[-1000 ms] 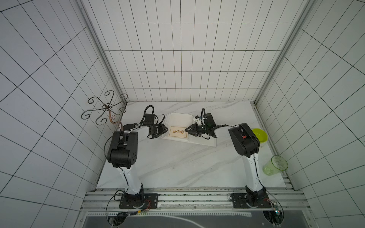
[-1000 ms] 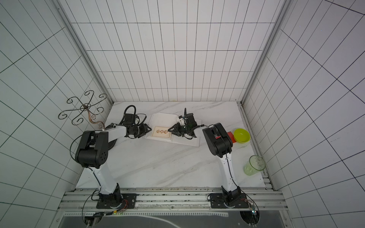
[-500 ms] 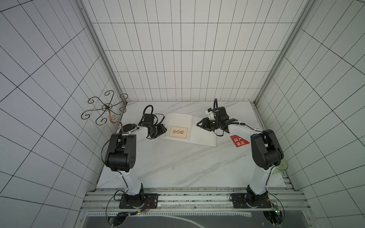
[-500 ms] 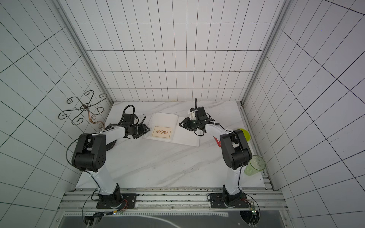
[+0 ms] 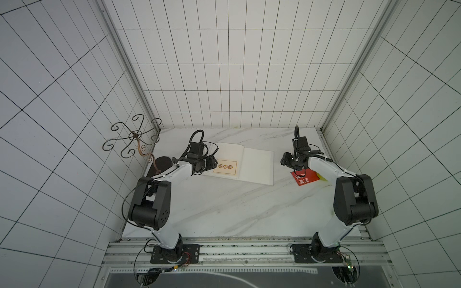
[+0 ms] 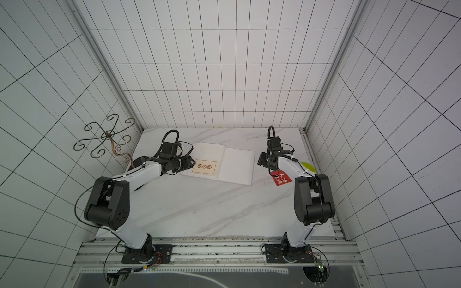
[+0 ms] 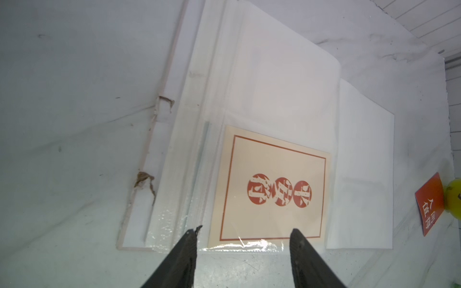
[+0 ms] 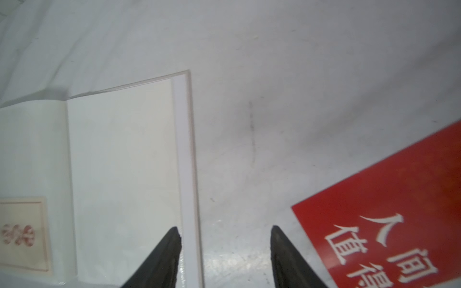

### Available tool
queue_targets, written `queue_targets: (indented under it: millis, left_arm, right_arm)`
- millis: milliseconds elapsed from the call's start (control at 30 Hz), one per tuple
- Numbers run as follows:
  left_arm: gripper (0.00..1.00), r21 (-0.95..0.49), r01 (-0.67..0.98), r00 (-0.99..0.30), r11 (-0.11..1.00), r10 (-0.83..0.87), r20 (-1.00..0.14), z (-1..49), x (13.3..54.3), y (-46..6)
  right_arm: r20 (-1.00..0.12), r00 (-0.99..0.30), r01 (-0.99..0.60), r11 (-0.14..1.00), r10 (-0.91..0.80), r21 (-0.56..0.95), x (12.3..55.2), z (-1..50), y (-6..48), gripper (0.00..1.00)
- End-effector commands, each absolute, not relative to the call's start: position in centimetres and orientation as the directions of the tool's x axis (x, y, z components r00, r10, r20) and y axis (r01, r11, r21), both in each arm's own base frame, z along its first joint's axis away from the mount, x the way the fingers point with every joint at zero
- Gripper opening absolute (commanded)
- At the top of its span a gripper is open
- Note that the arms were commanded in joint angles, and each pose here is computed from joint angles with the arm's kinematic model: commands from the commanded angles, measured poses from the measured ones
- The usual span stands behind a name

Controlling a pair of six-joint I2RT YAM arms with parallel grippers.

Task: Place the photos into the photo albums
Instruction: Pick up the photo at the center of the board.

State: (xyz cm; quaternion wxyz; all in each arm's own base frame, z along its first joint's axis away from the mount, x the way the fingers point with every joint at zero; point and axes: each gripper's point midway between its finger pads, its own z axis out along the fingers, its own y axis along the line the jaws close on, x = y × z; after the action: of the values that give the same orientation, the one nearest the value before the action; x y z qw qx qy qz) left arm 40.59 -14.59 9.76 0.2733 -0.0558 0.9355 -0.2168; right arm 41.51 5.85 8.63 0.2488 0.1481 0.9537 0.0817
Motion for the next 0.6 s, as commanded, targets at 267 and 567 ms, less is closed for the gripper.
queue_targets:
  millis: [267, 567]
  left_arm:
    - [0.60, -0.390, 0.148, -0.804, 0.909, -0.119, -0.583, 14.4, 40.0, -17.4]
    - [0.60, -0.402, 0.158, -0.807, 0.902, -0.117, -0.579, 14.5, 39.7, -17.6]
  right_arm:
    - [-0.223, -0.914, 0.343, 0.939, 0.339, 0.025, 35.0, -0.1, 2.0, 0.63]
    - [-0.104, -0.946, 0.284, 0.939, 0.307, 0.194, 30.7, -1.1, 8.1, 0.59]
